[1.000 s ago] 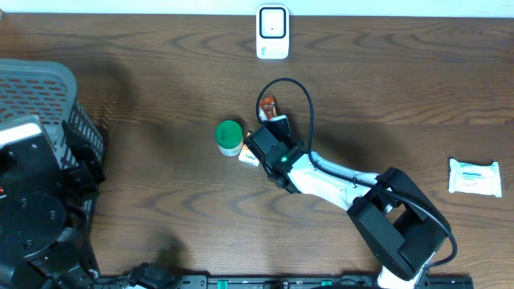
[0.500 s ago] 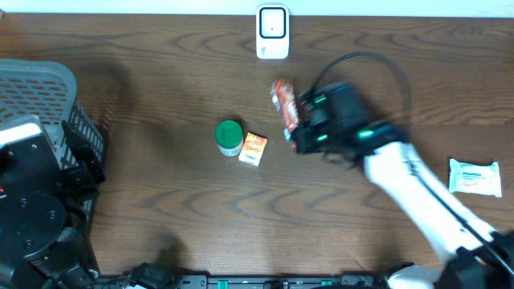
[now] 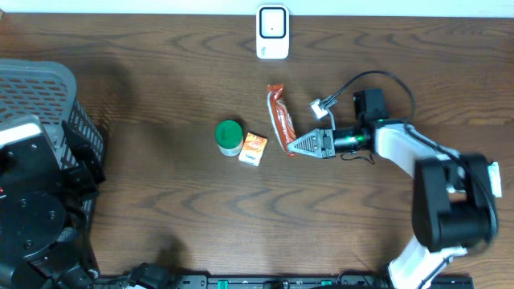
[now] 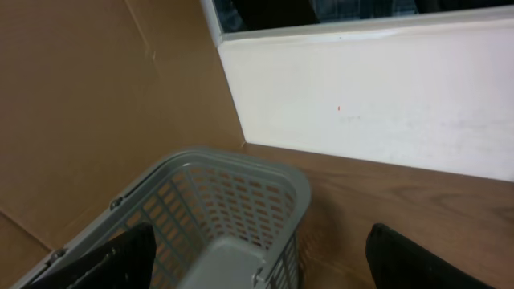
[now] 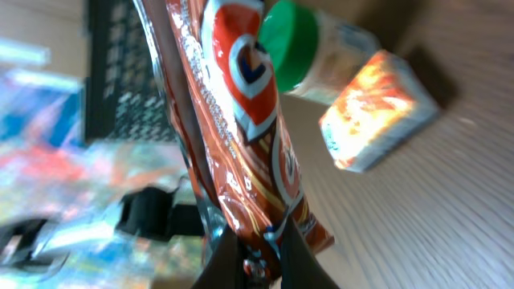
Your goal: Scan the item barcode
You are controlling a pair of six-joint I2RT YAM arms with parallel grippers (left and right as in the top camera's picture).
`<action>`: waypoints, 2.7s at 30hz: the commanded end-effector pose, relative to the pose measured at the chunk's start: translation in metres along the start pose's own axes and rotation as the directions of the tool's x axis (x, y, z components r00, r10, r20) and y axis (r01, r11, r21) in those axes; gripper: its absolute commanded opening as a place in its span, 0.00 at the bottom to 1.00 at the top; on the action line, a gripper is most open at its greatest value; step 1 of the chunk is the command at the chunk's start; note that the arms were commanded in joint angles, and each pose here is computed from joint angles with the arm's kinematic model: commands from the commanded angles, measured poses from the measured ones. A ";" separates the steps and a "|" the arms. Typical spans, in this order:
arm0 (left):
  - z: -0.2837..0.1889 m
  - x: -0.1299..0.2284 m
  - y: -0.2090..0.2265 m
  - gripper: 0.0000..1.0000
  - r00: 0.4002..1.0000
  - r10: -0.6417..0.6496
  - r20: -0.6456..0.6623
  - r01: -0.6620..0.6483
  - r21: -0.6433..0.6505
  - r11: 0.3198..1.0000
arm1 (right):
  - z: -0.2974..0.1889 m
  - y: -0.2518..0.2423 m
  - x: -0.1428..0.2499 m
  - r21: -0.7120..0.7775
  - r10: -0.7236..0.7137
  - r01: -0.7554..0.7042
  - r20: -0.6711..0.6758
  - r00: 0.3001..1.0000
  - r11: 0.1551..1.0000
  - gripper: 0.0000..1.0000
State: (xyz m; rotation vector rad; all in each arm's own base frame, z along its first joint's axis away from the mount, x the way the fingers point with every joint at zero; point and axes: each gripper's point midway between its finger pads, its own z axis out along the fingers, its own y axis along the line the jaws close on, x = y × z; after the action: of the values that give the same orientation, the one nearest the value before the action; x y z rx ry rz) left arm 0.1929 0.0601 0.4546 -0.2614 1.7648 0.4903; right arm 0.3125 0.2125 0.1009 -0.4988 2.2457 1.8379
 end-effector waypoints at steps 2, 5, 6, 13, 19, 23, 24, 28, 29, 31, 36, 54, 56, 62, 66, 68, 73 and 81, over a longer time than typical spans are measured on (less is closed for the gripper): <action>0.001 0.001 0.001 0.84 1.000 0.000 -0.004 0.000 -0.013 1.000 | 0.003 -0.006 0.002 -0.209 0.083 -0.082 -0.003 0.997 0.974 0.02; 0.001 0.001 0.001 0.84 1.000 0.000 -0.004 0.000 -0.013 1.000 | 0.004 -0.029 0.005 -0.206 0.124 -0.121 -0.003 0.992 0.971 0.03; 0.001 0.001 0.001 0.84 1.000 0.000 -0.004 0.000 -0.012 1.000 | 0.005 -0.037 0.006 -0.205 0.143 -0.140 -0.003 0.990 0.969 0.04; 0.001 0.001 0.001 0.84 1.000 0.000 -0.004 0.000 -0.013 1.000 | 0.005 -0.067 0.019 -0.177 0.239 -0.235 -0.001 0.971 0.956 0.71; 0.001 0.001 0.001 0.84 1.000 0.000 -0.004 0.000 -0.013 1.000 | -0.001 -0.099 0.017 -0.014 0.333 -0.333 0.049 0.942 0.943 0.99; 0.001 0.001 0.001 0.84 1.000 0.001 -0.004 -0.001 -0.013 1.000 | -0.008 -0.097 0.005 0.017 0.294 -0.296 0.077 0.953 0.955 0.99; 0.001 0.001 0.001 0.84 1.000 0.000 -0.004 0.000 -0.012 1.000 | -0.009 -0.098 0.001 0.047 0.287 -0.292 0.089 0.954 0.955 0.99; 0.001 0.001 0.001 0.84 1.000 0.000 -0.004 0.000 -0.012 1.000 | -0.020 -0.129 -0.018 0.315 0.229 -0.276 0.177 0.957 0.908 0.99; 0.001 0.001 0.001 0.84 1.000 0.000 -0.004 0.000 -0.013 1.000 | -0.023 -0.137 -0.022 0.370 0.217 -0.276 0.194 0.957 0.887 0.99; 0.001 0.001 0.001 0.84 1.000 0.000 -0.004 0.000 -0.013 1.000 | -0.024 -0.146 -0.032 0.444 0.179 -0.256 0.207 0.962 0.859 0.99; 0.001 0.001 0.001 0.84 1.000 0.000 -0.004 0.000 -0.012 1.000 | -0.010 -0.153 -0.055 0.580 0.042 -0.134 0.169 0.985 0.803 0.99; 0.001 0.001 0.001 0.84 1.000 0.000 -0.004 0.000 -0.012 1.000 | 0.062 -0.191 -0.055 0.336 0.110 -0.111 0.020 0.994 0.935 0.88; 0.001 0.001 0.001 0.84 1.000 0.000 -0.004 0.000 -0.013 1.000 | 0.060 -0.197 -0.043 0.354 0.128 -0.118 -0.004 0.992 0.928 0.87; 0.001 0.001 0.001 0.84 1.000 0.000 -0.004 0.000 -0.013 1.000 | 0.040 -0.216 -0.003 0.477 0.190 -0.116 -0.111 0.975 0.871 0.89; 0.001 0.001 0.001 0.84 1.000 0.000 -0.004 0.000 -0.013 1.000 | 0.036 -0.214 0.010 0.475 0.186 -0.088 -0.163 0.969 0.876 0.92; 0.001 0.001 0.001 0.84 1.000 0.000 -0.004 0.000 -0.013 1.000 | 0.035 -0.216 0.012 0.490 0.190 -0.085 -0.169 0.967 0.867 0.95; 0.001 0.001 0.001 0.84 1.000 0.000 -0.004 0.000 -0.013 1.000 | 0.036 -0.218 0.005 0.492 0.154 -0.057 -0.160 0.975 0.869 0.99; 0.001 0.001 0.001 0.84 1.000 0.000 -0.004 0.000 -0.012 1.000 | 0.042 -0.226 0.014 0.552 0.180 -0.050 -0.184 0.966 0.832 0.96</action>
State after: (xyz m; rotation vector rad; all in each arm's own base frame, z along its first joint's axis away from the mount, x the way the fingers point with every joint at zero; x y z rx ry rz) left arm 0.1929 0.0601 0.4544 -0.2630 1.7649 0.4891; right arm 0.4288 0.2520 0.0214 -0.6475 2.3658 1.5058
